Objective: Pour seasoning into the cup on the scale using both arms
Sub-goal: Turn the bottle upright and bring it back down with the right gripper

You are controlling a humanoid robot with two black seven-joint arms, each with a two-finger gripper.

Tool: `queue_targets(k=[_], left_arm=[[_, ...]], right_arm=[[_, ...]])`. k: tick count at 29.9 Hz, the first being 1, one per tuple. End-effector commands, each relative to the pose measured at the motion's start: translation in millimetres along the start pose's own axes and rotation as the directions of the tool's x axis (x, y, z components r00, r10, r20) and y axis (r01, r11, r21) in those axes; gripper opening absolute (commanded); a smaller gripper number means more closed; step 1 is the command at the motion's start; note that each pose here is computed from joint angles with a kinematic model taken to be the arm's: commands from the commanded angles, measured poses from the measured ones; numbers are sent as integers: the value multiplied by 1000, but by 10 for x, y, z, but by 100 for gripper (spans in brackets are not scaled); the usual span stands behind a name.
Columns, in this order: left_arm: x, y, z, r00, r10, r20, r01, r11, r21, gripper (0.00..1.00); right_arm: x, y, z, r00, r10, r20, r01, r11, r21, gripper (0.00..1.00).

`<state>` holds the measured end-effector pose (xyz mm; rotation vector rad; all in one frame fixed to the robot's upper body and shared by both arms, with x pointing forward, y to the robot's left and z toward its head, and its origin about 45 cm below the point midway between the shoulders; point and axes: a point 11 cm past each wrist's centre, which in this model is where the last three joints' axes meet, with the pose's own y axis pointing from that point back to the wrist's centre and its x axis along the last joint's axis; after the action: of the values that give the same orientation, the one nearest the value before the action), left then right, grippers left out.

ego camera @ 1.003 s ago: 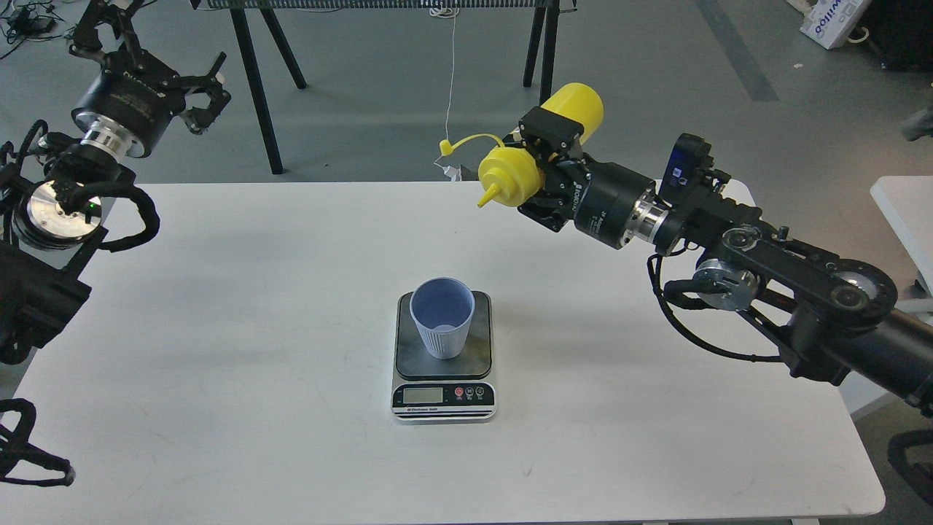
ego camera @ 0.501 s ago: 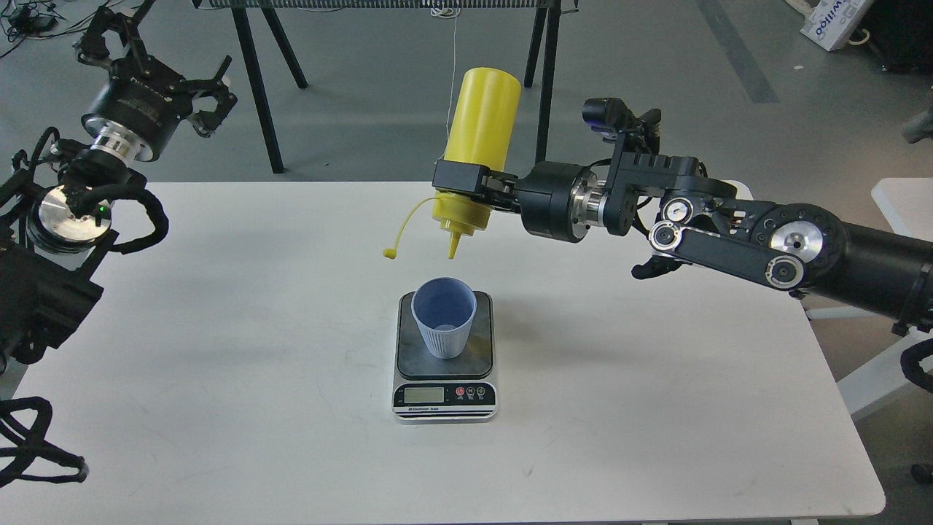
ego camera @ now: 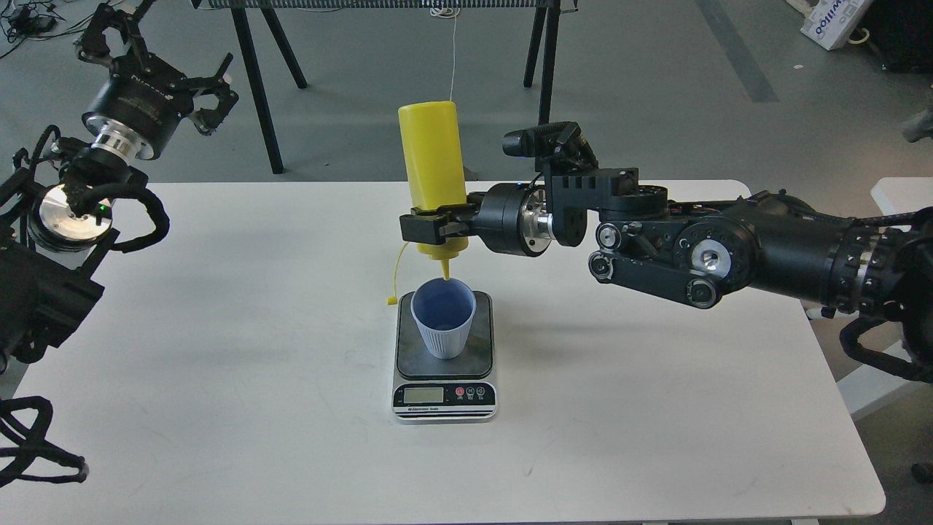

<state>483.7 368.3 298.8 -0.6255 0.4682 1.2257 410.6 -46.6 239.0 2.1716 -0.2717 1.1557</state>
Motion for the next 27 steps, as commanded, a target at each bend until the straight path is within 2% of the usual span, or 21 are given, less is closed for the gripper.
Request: queue_targets(k=[1, 7, 11, 14, 20, 27], left_arm=[[2, 2, 27, 1000, 0, 4, 0, 1000, -3, 100], [-3, 0, 44, 1000, -2, 7, 2, 1000, -5, 100], [-18, -3, 176, 1000, -4, 25, 5, 1000, -20, 100], [-109, -12, 306, 998, -34, 44, 35, 999, -31, 100], [-156, -18, 317, 998, -46, 49, 47, 998, -28, 100], [-181, -68, 137, 1000, -21, 23, 22, 1000, -12, 100]], right_arm=[[-78, -6, 36, 1000, -10, -4, 10, 1000, -8, 25], [31, 65, 72, 998, 31, 55, -31, 999, -10, 25], [158, 276, 220, 933, 117, 339, -116, 993, -23, 23], [306, 552, 439, 877, 188, 443, -179, 982, -62, 23], [287, 1061, 917, 625, 276, 731, -290, 951, -111, 23], [53, 1669, 1376, 247, 296, 923, -433, 885, -169, 24]])
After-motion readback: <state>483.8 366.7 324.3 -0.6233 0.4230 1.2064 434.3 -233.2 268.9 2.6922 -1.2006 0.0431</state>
